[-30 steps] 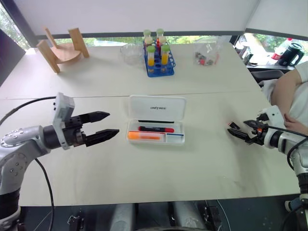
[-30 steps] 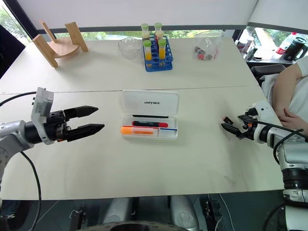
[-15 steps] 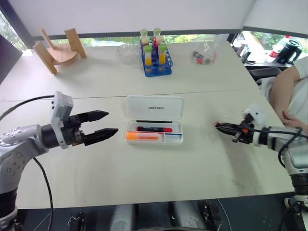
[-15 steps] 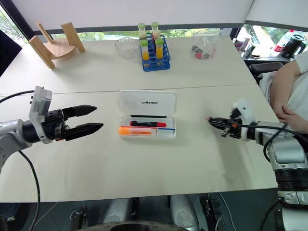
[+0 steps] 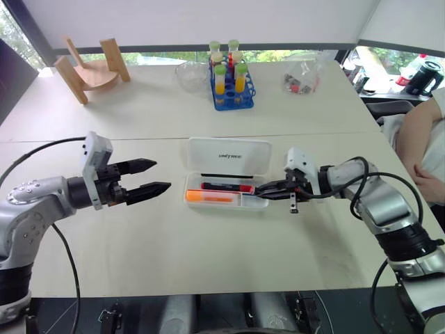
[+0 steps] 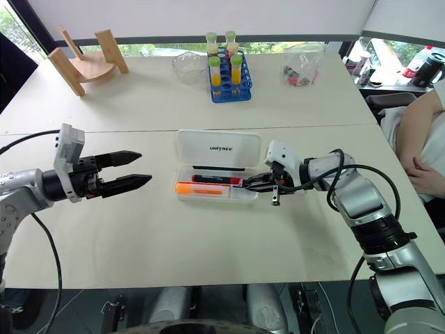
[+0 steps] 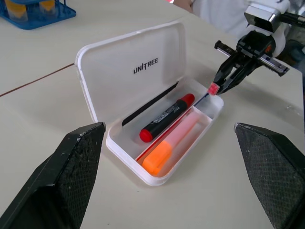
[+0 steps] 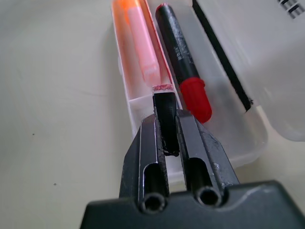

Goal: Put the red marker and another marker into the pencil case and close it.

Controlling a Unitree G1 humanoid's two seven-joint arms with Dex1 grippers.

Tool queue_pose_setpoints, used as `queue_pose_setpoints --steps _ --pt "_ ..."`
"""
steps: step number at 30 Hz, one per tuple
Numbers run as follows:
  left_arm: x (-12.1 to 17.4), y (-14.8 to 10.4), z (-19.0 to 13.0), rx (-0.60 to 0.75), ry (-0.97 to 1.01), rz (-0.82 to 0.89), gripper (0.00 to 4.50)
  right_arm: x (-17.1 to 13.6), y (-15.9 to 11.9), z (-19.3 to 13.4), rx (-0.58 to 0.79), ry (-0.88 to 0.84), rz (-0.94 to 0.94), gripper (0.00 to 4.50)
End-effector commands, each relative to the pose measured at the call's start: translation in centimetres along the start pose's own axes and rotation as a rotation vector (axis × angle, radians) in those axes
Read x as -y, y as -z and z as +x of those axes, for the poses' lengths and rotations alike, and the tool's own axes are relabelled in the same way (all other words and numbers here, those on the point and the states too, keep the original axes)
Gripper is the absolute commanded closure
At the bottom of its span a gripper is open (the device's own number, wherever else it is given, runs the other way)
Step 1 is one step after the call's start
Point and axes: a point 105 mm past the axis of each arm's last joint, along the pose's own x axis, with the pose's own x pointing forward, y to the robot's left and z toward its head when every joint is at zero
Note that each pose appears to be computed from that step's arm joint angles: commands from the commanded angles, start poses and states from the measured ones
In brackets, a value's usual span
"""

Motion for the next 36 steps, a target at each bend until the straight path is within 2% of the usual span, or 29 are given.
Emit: queue_pose_setpoints --steps 1,2,5,11,15,21,27,30,34,36 --pt "0.2 -0.9 -0.3 0.028 -0.013 0.052 0.00 0.3 -1.2 0.1 0.023 -0.001 -0.057 4.43" --pt "0.1 -0.9 -0.3 0.029 -0.017 0.053 0.00 0.2 -1.2 0.2 0.023 -0.006 -0.059 4.43" --pt "-0.1 -0.8 -0.4 0.031 -0.032 0.055 0.00 0.1 -1.3 0.4 0.024 -0.018 -0.061 3.24" --pt "-0.4 -0.8 -0.4 0.043 -0.051 0.061 0.00 -0.2 -1.6 0.7 0.025 -0.036 -0.069 0.19" --pt "-1.4 -0.8 -0.4 0.046 -0.101 0.066 0.00 -0.1 -2.8 0.3 0.058 -0.020 -0.084 0.07" --pt "-4.9 -1.1 0.3 0.063 -0.148 0.078 0.00 0.1 -6.5 -3.4 0.175 0.045 -0.064 0.07" --pt "-10.2 -0.8 2.9 0.044 -0.186 0.123 2.91 -0.7 -8.5 -6.8 0.237 0.125 -0.032 0.00" --pt "-11.4 -0.3 4.4 0.022 -0.168 0.142 4.42 -0.7 -8.6 -7.6 0.239 0.166 -0.013 0.00" --pt "-11.4 -0.9 9.9 0.064 -0.110 0.120 4.47 -1.4 -8.2 -8.6 0.248 0.224 0.042 0.00" --pt "-11.0 -1.0 11.3 0.070 -0.084 0.121 4.47 -1.6 -8.0 -8.6 0.237 0.239 0.052 0.00"
